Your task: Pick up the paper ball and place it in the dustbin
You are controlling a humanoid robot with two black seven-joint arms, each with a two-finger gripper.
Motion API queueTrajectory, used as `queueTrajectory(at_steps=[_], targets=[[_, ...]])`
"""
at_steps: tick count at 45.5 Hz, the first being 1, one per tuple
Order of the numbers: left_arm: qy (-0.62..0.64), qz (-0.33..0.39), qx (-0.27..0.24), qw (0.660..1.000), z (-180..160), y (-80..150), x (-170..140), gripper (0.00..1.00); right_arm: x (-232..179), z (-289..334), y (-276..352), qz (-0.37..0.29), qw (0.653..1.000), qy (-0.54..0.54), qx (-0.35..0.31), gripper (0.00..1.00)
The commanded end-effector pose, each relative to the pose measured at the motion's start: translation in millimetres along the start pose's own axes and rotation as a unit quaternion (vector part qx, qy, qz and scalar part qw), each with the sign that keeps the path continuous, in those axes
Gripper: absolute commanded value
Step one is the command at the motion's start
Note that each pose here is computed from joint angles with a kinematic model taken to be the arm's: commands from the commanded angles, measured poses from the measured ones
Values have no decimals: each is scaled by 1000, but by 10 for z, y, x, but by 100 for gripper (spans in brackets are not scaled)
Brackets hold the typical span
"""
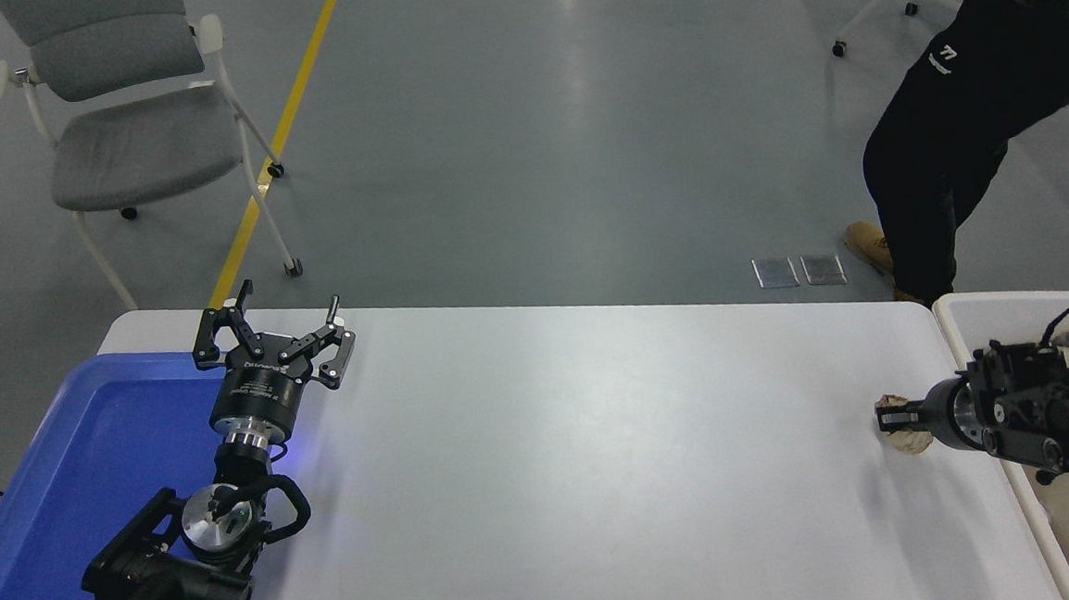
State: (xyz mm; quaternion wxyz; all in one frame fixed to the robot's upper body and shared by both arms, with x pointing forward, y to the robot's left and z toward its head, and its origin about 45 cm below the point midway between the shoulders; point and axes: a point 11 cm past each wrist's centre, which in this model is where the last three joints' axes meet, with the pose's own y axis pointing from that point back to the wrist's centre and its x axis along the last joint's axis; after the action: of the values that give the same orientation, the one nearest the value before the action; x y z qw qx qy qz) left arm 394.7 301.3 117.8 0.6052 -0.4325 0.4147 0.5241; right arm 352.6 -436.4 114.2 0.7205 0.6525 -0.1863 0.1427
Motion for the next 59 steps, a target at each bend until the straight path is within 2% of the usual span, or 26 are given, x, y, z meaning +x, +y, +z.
queueTrajectory(at_steps=[1, 7, 20, 27, 39, 46, 54, 59], targets=[[0, 0, 0, 1000, -1, 0, 0, 99, 495, 62, 798, -9, 998, -46, 40, 0], [0, 0, 0, 1000, -1, 0, 0, 99, 846, 53, 1390, -22, 996, -56, 63, 0], [-1, 0, 0, 1000, 7, 1, 1, 99, 1424, 31, 2514, -32, 997, -31, 60, 0], [0, 0, 1, 1000, -3, 0, 0, 99, 1628, 28, 2872, 12, 999, -9, 40, 0], [-1, 0, 1, 1000, 5, 1, 1, 99, 1694, 103, 2976, 30, 999, -12, 18, 0], [0, 0, 0, 1000, -1, 0, 0, 99, 1577, 426, 2918, 32, 998, -63, 6, 0], [0, 0, 0, 1000, -1, 0, 0, 99, 1411, 1104, 2687, 94, 982, -162, -33, 0], [-1, 0, 0, 1000, -2, 0, 0, 99, 1262, 1583, 2532, 151, 955, -250, -59, 0]])
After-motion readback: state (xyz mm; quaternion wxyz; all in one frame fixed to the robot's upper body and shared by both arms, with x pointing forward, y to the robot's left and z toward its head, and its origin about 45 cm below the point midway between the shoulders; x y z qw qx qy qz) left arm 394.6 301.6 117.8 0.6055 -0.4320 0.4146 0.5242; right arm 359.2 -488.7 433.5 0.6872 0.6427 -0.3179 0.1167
